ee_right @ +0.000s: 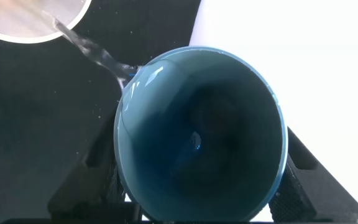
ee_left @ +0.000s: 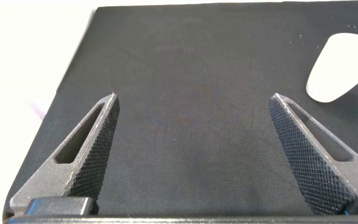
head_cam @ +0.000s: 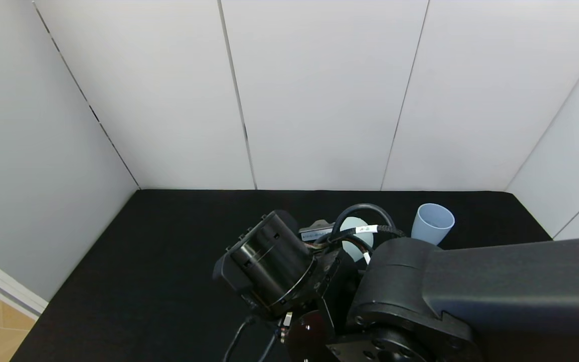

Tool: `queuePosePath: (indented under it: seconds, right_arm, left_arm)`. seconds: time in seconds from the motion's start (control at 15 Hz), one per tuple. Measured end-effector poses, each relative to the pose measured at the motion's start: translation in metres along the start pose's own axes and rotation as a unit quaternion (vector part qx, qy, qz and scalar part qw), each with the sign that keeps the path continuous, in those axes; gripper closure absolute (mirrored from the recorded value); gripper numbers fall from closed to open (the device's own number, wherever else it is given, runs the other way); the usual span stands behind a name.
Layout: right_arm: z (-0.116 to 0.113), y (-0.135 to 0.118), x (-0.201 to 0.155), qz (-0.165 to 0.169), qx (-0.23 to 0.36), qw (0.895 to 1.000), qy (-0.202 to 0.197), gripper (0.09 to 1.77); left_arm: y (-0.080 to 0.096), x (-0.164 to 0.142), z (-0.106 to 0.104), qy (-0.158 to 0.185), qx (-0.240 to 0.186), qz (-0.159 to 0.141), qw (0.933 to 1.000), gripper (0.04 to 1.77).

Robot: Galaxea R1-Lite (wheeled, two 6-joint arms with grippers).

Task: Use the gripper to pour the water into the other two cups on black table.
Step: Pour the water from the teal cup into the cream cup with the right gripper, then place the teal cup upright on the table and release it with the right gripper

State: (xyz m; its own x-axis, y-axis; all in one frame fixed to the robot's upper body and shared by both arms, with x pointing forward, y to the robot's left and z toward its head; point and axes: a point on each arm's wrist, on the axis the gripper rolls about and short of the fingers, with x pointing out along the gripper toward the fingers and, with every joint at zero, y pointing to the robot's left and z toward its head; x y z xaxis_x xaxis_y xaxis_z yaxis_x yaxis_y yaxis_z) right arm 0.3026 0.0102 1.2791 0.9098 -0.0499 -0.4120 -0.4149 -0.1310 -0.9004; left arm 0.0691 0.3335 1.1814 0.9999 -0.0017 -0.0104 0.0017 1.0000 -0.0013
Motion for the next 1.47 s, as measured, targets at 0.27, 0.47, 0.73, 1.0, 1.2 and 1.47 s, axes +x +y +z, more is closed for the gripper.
queuePosePath:
  seconds: [0.27,0.47,0.73,1.0,1.2,1.47]
  right_arm:
    - [0.001,0.000,-0.002,-0.001,-0.010,1.000,-0.003,0.63]
    - [0.001,0.000,-0.003,-0.002,-0.012,1.000,-0.003,0.63]
    - [0.002,-0.002,-0.005,-0.005,0.001,1.000,-0.010,0.63]
    - [0.003,-0.003,-0.010,0.008,0.074,0.996,-0.038,0.63]
    - [0.000,-0.007,-0.015,0.029,0.137,0.988,-0.069,0.63]
    - [-0.019,-0.025,-0.021,0.035,0.221,0.971,-0.081,0.63]
  left_arm:
    - [0.000,0.000,0.000,0.000,0.000,0.000,1.0000,0.09]
    - [0.000,0.000,0.000,0.000,0.000,0.000,1.0000,0.09]
    - [0.000,0.000,0.000,0.000,0.000,0.000,1.0000,0.09]
    - [0.000,0.000,0.000,0.000,0.000,0.000,1.0000,0.09]
    - [0.000,0.000,0.000,0.000,0.000,0.000,1.0000,0.09]
    - [0.000,0.000,0.000,0.000,0.000,0.000,1.0000,0.09]
